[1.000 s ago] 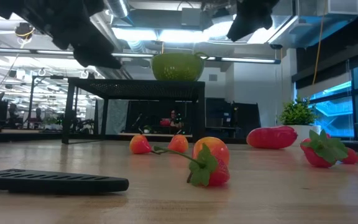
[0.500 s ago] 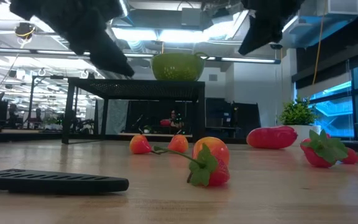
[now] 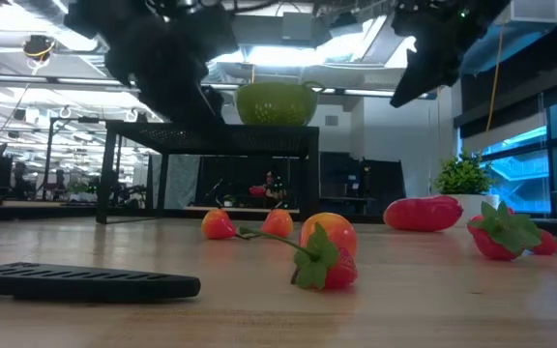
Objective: Pick & Place Fruit
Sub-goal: Put the pear into the green strainer bowl on the shelf
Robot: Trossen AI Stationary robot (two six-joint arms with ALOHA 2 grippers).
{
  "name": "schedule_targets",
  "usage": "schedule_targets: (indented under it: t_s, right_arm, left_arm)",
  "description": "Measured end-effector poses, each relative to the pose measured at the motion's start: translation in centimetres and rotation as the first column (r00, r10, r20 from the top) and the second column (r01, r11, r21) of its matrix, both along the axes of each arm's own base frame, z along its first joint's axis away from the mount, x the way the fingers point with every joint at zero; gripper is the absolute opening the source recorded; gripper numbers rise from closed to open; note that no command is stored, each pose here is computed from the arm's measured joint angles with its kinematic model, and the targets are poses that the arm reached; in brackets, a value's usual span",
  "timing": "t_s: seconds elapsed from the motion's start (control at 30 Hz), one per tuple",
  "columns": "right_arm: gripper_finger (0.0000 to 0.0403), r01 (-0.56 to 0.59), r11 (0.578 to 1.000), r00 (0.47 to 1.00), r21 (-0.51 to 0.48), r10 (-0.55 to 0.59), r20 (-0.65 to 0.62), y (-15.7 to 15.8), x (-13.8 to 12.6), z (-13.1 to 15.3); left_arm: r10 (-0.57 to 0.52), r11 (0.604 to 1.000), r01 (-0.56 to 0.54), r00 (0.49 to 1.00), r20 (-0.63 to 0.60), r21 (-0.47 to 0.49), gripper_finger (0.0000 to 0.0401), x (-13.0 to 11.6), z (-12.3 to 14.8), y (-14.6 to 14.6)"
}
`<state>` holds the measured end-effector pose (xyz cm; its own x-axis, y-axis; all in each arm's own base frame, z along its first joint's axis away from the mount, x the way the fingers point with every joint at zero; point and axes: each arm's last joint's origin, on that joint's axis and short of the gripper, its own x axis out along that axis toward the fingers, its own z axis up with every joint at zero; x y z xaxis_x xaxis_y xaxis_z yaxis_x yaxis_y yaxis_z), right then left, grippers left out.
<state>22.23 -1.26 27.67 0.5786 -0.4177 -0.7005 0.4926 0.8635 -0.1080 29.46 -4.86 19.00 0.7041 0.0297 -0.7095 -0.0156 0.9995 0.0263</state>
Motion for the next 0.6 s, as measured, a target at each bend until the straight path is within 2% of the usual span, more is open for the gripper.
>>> schedule_targets:
  t_s: [0.37, 0.6]
  right_arm:
    - [0.0029, 0.002, 1.000, 1.000, 0.006, -0.002, 0.022, 0.0, 0.2, -0.1]
    - [0.0034, 0.000, 1.000, 1.000, 0.005, 0.000, 0.029, 0.0, 0.2, -0.1]
  left_arm:
    - [0.039, 0.999, -0.038, 0.991, -0.127, 0.007, 0.0281, 0.9, -3.4, -0.1]
    - [0.055, 0.998, -0.048, 0.983, -0.178, 0.042, 0.0282, 1.1, -5.1, 0.0]
